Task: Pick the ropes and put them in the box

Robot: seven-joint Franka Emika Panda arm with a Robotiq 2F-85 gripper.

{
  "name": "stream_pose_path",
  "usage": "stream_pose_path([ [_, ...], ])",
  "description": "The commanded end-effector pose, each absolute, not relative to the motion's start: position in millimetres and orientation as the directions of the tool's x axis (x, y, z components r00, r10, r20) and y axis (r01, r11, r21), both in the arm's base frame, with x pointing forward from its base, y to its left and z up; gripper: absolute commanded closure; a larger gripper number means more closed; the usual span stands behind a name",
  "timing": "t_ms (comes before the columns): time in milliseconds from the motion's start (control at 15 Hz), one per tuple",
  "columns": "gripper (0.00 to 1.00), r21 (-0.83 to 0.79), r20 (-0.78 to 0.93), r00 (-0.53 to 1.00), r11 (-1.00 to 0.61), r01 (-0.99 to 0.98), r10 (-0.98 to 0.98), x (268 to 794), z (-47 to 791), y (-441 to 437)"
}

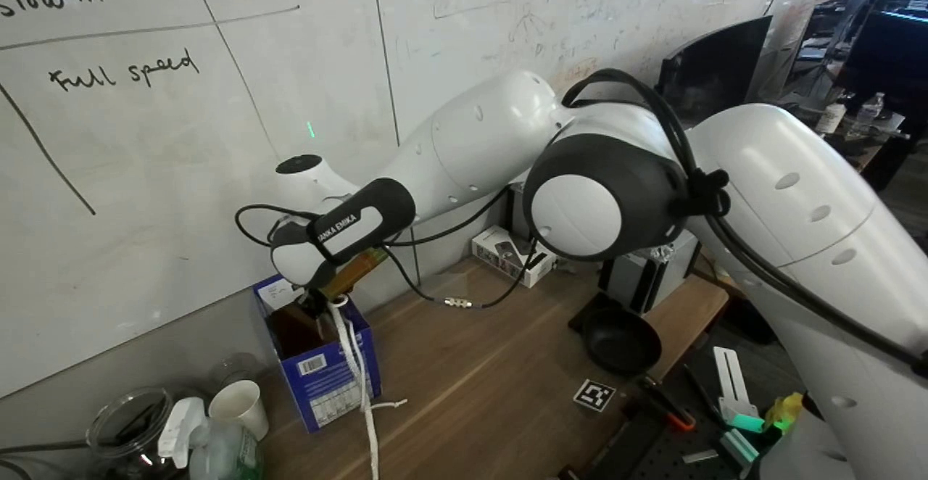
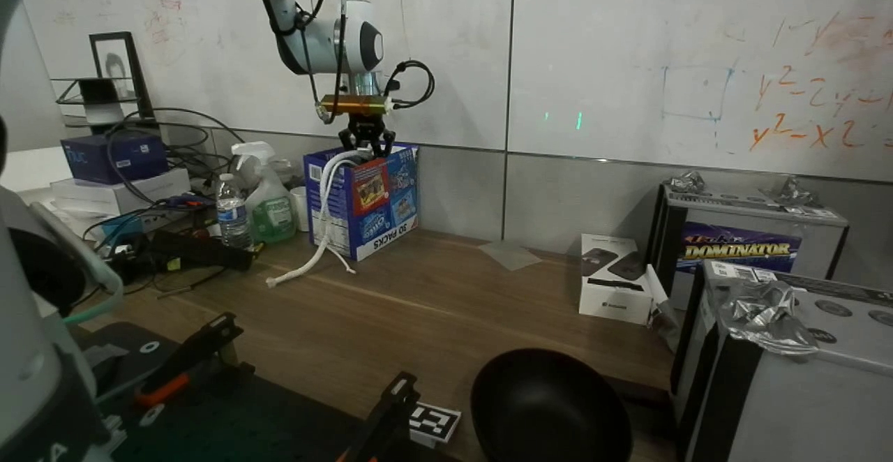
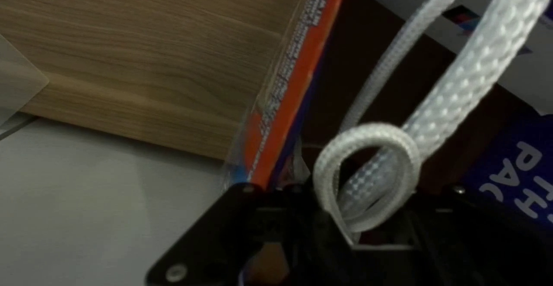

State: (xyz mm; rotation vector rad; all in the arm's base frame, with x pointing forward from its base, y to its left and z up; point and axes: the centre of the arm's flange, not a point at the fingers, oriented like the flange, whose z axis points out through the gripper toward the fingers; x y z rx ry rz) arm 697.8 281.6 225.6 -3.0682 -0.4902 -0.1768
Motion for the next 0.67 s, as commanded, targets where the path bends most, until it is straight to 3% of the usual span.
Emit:
stream_pose_path([
  [0, 0.95, -0.066, 0.098, 0.942, -0.943, 0.328, 0.321, 704.8, 230.4, 297.6],
  [600, 0.95, -0.169, 0.066, 0.924, -0.908, 0.383, 0.378, 683.1, 235.4, 339.3],
])
